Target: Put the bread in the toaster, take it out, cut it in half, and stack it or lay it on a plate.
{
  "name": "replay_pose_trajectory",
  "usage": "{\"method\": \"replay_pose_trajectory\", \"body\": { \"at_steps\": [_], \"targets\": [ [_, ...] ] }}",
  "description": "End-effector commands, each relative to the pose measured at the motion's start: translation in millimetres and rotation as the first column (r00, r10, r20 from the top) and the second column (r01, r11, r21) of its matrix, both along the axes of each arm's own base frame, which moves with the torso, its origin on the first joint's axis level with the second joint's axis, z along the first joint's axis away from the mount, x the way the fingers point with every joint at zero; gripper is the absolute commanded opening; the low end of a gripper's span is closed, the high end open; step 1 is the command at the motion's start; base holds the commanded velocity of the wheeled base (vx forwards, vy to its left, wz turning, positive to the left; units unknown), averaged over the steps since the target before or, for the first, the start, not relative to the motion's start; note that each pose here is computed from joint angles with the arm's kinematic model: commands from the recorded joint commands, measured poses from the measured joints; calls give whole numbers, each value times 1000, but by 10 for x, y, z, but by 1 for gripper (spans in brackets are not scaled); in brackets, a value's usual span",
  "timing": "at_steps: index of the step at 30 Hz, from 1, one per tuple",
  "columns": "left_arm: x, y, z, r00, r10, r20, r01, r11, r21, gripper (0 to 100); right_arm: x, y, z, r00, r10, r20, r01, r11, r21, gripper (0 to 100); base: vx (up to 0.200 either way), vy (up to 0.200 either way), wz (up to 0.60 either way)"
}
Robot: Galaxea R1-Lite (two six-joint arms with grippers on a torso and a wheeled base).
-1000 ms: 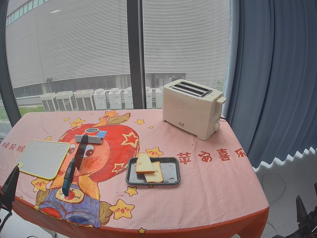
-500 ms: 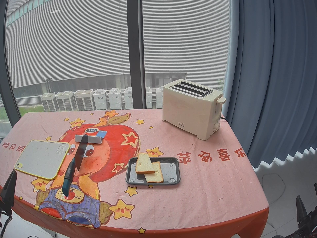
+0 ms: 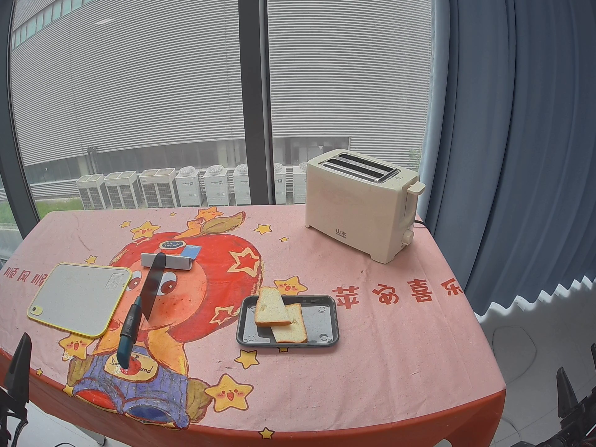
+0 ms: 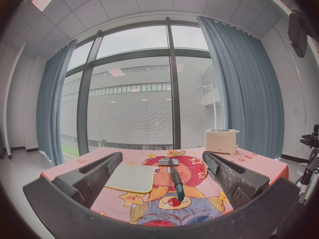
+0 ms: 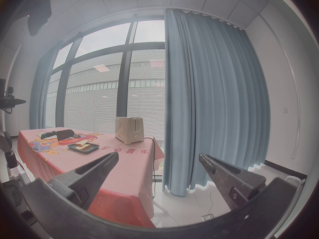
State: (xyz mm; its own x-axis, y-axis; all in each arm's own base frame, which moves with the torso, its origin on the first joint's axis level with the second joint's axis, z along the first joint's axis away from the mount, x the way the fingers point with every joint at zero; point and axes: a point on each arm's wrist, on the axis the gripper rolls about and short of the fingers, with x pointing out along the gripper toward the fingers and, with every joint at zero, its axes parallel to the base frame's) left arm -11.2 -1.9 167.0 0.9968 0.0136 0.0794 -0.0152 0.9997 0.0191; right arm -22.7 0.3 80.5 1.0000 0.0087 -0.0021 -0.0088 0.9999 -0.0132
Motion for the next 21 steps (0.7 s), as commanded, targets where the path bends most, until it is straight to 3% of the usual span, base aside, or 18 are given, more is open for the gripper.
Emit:
{"method": "replay_pose_trajectory", "body": {
  "at_steps": [1, 21],
  "targets": [
    [-40, -3, -29, 1000, 3, 19, -3, 1000, 1, 100, 3, 0, -51, 1000, 0, -4, 0, 1000, -1, 100, 0, 0, 0],
    [-78, -5, -120, 1000, 2, 23, -2, 1000, 2, 100, 3, 0, -51, 1000, 0, -4, 0, 1000, -1, 100, 0, 0, 0]
  ]
}}
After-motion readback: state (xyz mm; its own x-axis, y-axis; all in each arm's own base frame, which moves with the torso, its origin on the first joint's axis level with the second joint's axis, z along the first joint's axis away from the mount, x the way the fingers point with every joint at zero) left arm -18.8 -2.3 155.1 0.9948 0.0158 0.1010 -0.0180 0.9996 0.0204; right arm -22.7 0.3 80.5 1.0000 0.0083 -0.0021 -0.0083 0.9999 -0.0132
